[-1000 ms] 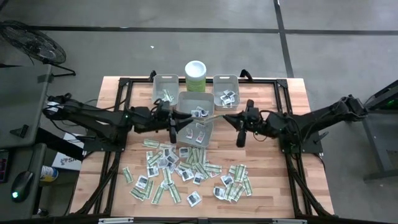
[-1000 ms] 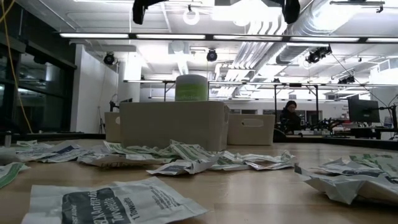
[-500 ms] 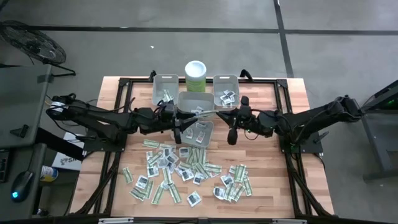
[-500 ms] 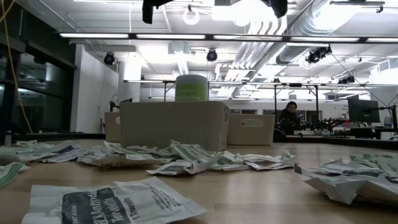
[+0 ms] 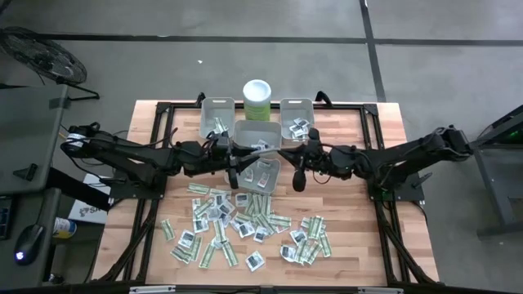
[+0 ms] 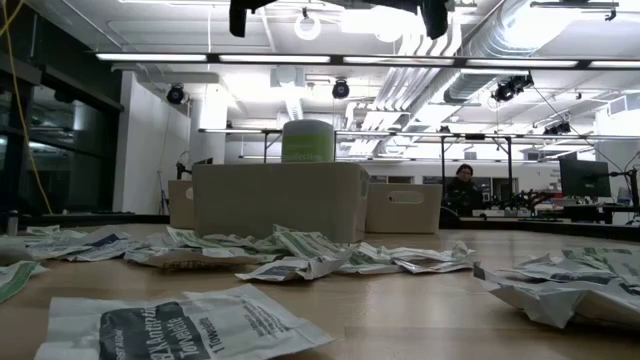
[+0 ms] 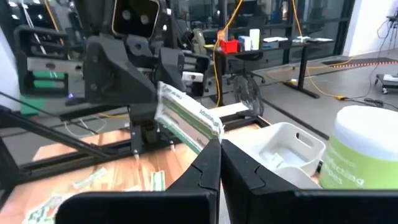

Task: Pick & Place First Aid Supplies
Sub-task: Put the bandage pack into the left bin

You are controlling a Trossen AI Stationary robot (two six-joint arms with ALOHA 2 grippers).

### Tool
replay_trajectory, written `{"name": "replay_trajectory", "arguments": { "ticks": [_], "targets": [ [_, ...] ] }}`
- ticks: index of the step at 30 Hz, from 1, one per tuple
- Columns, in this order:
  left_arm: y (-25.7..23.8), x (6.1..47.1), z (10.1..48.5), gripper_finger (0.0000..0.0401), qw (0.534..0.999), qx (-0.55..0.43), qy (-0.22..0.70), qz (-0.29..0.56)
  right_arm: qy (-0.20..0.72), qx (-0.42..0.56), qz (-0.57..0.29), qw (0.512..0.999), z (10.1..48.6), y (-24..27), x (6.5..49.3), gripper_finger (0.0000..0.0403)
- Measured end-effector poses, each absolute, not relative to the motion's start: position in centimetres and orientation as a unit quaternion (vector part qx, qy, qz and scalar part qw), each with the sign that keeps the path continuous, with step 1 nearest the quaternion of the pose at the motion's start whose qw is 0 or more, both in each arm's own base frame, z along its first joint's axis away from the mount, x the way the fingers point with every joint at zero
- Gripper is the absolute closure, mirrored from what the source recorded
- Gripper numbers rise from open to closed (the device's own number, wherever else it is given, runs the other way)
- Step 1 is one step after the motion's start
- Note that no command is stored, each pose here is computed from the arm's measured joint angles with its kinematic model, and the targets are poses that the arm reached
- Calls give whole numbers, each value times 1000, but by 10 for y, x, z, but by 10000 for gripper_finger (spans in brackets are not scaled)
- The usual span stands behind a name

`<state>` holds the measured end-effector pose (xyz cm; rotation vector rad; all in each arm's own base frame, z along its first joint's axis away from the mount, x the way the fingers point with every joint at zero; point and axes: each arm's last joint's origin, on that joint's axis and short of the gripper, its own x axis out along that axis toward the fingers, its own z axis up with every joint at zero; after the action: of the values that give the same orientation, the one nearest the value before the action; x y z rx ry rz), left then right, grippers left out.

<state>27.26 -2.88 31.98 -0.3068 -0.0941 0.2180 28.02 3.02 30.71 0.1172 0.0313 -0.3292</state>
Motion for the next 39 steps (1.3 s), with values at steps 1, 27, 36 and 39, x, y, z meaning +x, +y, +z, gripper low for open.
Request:
{"name": "replay_trajectory", "arguments": {
  "ticks": [1,27,36,39],
  "targets": [
    [-29,273,320,290,981,-153,-47,108,11,60,-160,985,308,29,281,403],
    [-27,272,319,399,977,-153,-46,141,6,45,-134,990,311,27,280,375],
    [-23,270,314,400,968,-142,-24,207,14,94,-186,978,322,14,259,246],
    [-16,267,311,400,953,-143,-17,268,32,112,-217,969,322,8,248,213]
  ]
}}
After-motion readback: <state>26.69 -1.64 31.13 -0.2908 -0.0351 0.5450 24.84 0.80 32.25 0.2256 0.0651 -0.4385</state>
